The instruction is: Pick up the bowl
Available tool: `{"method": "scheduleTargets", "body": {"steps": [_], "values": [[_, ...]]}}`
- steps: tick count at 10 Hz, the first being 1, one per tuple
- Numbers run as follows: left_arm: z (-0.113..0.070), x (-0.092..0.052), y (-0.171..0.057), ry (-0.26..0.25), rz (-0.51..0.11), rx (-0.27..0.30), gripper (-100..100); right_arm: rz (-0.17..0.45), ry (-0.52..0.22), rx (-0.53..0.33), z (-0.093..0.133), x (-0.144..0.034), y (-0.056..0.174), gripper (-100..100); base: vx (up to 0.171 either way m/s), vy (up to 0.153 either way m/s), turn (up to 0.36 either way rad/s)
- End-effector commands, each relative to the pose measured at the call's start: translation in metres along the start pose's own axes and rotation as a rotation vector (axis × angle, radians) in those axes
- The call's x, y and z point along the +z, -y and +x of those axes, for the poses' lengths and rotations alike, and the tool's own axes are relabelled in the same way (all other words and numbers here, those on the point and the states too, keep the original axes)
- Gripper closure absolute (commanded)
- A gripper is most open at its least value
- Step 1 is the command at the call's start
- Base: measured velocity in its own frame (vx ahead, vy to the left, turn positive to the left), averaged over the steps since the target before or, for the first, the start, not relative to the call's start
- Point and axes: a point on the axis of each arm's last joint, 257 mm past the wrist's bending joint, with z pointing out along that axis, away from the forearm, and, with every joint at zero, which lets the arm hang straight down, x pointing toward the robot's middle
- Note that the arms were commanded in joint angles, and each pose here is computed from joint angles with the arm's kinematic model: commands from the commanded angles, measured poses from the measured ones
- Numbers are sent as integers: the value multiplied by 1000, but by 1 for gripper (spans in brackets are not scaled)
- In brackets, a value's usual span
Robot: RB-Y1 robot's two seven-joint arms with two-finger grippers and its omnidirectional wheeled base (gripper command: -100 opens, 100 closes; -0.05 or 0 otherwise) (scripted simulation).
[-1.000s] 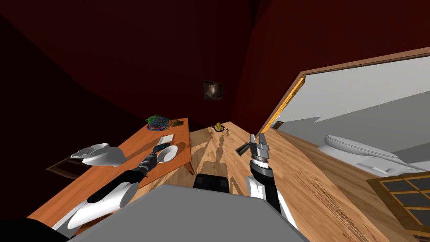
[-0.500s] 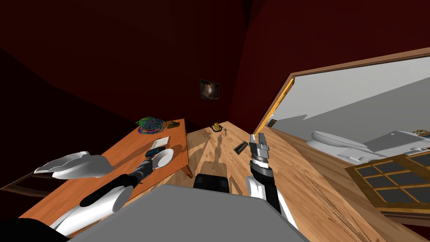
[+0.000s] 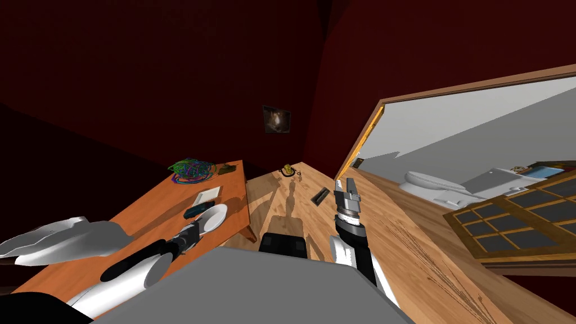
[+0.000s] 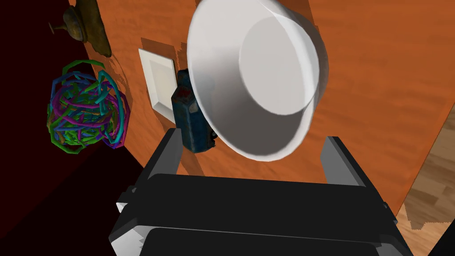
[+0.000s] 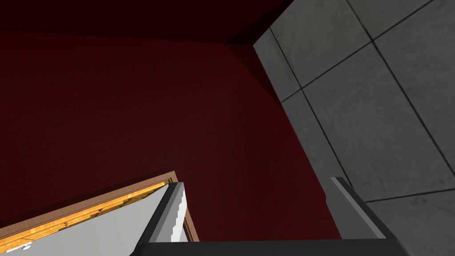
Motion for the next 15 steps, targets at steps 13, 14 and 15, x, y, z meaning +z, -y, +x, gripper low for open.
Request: {"method": "scheduleTargets", "body": {"steps": [13, 14, 15], "values": [[-31, -7, -112, 55, -340, -254, -100, 0, 0, 0, 0, 0, 0, 0, 36, 32, -82], [-31, -7, -113, 56, -342, -255, 0, 0, 0, 0, 0, 0, 0, 0, 0, 0, 0], [-33, -9, -118, 47, -348, -253, -100, 0, 0, 0, 0, 0, 0, 0, 61, 22, 162]]}}
